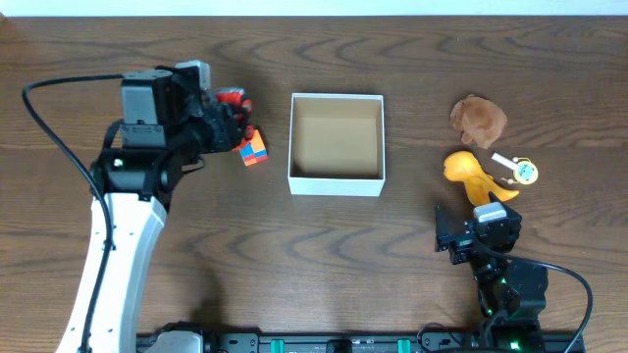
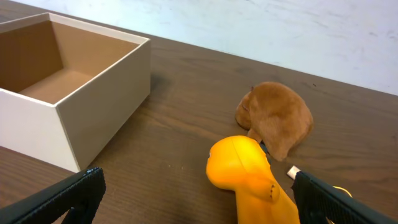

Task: Pack container
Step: 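Lift the fire truck and carry it right over the white box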

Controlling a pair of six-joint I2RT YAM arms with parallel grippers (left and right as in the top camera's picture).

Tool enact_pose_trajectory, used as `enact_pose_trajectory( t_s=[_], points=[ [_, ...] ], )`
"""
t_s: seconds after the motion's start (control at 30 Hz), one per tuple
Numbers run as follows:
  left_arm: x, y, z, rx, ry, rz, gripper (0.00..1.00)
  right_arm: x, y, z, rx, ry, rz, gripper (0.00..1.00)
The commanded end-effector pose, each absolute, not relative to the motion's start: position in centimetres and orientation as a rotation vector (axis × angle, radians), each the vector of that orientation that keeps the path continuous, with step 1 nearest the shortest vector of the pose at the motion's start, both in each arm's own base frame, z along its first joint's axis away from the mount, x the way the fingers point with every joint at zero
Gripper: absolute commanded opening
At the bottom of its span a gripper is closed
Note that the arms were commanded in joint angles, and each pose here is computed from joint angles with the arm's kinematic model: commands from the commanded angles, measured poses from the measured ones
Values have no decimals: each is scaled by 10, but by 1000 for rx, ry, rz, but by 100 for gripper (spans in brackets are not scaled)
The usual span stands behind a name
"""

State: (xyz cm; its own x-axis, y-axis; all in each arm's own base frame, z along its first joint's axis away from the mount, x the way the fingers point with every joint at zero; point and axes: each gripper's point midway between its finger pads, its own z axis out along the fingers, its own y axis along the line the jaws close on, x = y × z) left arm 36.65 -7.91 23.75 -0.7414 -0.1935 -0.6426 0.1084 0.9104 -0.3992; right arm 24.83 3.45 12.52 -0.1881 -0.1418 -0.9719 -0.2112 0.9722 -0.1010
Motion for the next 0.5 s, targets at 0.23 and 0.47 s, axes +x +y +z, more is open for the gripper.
enact_pose_trajectory(
  t_s=[0.23, 0.47],
  points=[
    [362, -181, 266, 157, 2224, -762, 6, 248, 33, 125, -247, 1768, 68, 99],
    [368, -212, 232, 213, 2288, -693, 6, 248, 33, 125, -247, 1768, 68, 99]
  ],
)
